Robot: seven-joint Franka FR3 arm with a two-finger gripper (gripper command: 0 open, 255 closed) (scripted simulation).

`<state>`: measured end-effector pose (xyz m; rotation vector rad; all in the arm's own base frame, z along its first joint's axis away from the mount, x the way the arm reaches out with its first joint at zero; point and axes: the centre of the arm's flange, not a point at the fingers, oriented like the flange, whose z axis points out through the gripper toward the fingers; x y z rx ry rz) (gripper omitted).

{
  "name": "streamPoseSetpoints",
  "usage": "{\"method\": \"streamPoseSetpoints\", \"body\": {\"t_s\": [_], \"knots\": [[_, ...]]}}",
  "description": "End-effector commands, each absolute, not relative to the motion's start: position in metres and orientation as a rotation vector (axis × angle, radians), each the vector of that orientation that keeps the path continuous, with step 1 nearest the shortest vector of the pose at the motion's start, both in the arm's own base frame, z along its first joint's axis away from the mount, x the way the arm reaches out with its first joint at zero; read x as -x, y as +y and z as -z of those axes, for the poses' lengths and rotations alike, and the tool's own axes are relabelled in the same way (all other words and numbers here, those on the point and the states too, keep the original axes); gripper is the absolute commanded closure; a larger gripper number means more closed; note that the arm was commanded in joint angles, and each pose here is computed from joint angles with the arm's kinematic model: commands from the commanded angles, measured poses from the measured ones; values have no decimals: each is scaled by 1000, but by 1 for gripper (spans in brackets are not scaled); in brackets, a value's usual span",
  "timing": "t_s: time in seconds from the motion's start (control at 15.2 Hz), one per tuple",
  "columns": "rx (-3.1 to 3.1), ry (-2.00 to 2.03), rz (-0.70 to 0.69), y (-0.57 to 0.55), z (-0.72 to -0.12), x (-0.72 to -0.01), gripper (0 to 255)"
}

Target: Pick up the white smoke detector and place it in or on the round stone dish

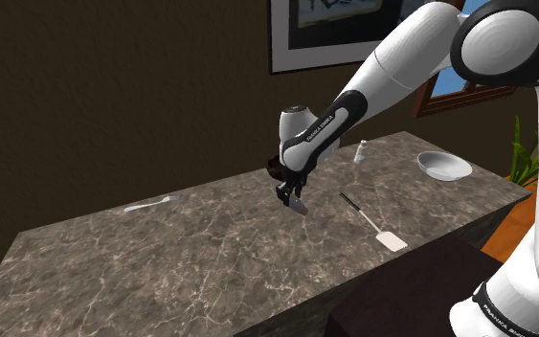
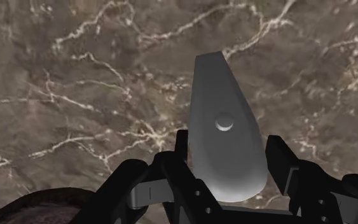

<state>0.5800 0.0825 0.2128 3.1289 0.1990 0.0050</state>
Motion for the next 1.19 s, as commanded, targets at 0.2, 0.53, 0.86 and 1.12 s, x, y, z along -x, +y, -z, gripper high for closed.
{"method": "streamPoseSetpoints", "body": {"t_s": [0.2,0.53,0.86,1.12], "knots": [[-3129,199,-4,81,-239,-581,255],[-3129,199,-4,81,-265,-581,255],[-3129,199,-4,81,-291,-581,255],[-3129,199,-4,81,-313,-581,255]]}}
